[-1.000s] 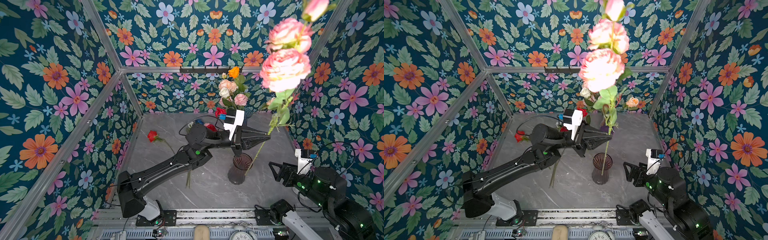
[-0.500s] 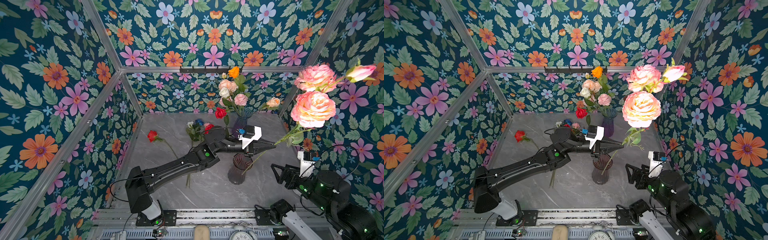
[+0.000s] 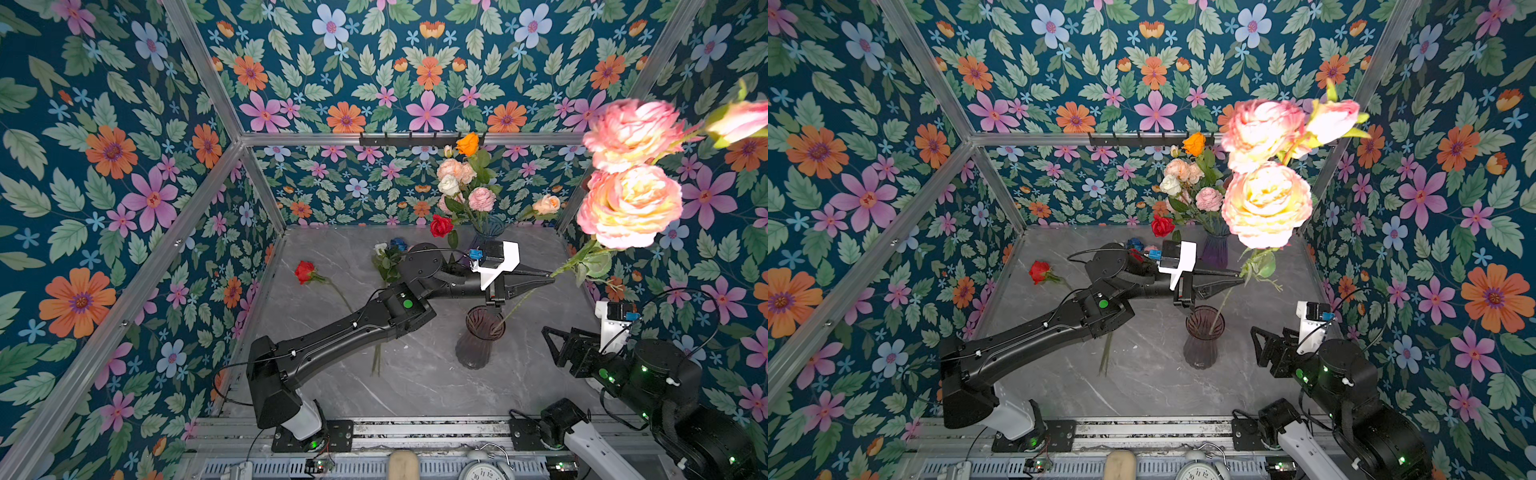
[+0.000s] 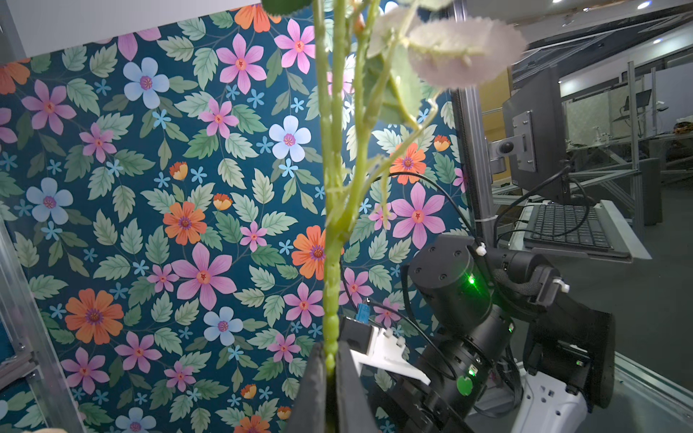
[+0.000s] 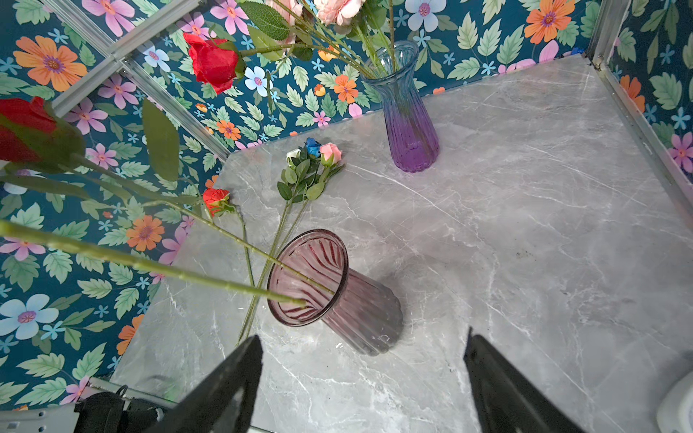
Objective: Arrange the flowers into the vase
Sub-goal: 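Lower the pink rose stems into the dark red vase with the left gripper, then open the left gripper and draw it back toward the loose red rose, then lower the left gripper and close it on the red rose stem, then lift the red rose upright off the table with the left gripper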
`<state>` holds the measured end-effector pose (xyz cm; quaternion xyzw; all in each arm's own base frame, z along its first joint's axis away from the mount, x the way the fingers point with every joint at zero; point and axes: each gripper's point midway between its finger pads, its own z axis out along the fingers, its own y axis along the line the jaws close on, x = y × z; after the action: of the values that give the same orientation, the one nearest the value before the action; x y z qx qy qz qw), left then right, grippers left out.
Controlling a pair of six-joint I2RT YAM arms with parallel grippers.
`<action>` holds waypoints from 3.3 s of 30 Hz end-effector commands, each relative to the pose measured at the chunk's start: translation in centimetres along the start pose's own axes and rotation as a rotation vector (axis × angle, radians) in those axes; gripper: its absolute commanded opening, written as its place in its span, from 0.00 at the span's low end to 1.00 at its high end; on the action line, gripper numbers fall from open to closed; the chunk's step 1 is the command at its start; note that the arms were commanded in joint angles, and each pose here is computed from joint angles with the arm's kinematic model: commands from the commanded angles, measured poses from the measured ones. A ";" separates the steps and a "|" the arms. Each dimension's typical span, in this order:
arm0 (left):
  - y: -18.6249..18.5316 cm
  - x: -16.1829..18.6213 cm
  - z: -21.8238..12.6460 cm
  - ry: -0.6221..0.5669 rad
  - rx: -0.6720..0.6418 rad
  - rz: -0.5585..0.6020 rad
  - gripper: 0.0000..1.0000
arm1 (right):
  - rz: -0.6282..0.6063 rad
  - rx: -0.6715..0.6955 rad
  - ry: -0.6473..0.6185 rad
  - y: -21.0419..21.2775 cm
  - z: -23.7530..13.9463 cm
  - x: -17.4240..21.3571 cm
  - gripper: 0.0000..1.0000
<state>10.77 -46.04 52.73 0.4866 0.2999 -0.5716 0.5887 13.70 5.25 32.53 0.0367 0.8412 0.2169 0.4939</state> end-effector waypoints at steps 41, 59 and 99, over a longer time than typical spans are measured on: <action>3.9 7.1 -6.1 0.092 -0.335 -0.187 0.87 | 0.011 0.002 0.040 -0.4 2.0 1.6 0.86; 2.0 -0.7 -23.0 0.269 -0.895 -0.250 0.77 | 0.022 -0.028 0.087 0.5 4.5 2.0 0.86; 15.0 33.8 -63.7 0.895 -2.165 -0.933 0.45 | 0.037 -0.088 0.068 0.4 3.4 3.7 0.85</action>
<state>44.10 -2.53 3.90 -0.2507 0.9239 0.0197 0.2884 14.66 8.16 28.36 0.0259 0.8451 0.2764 0.4569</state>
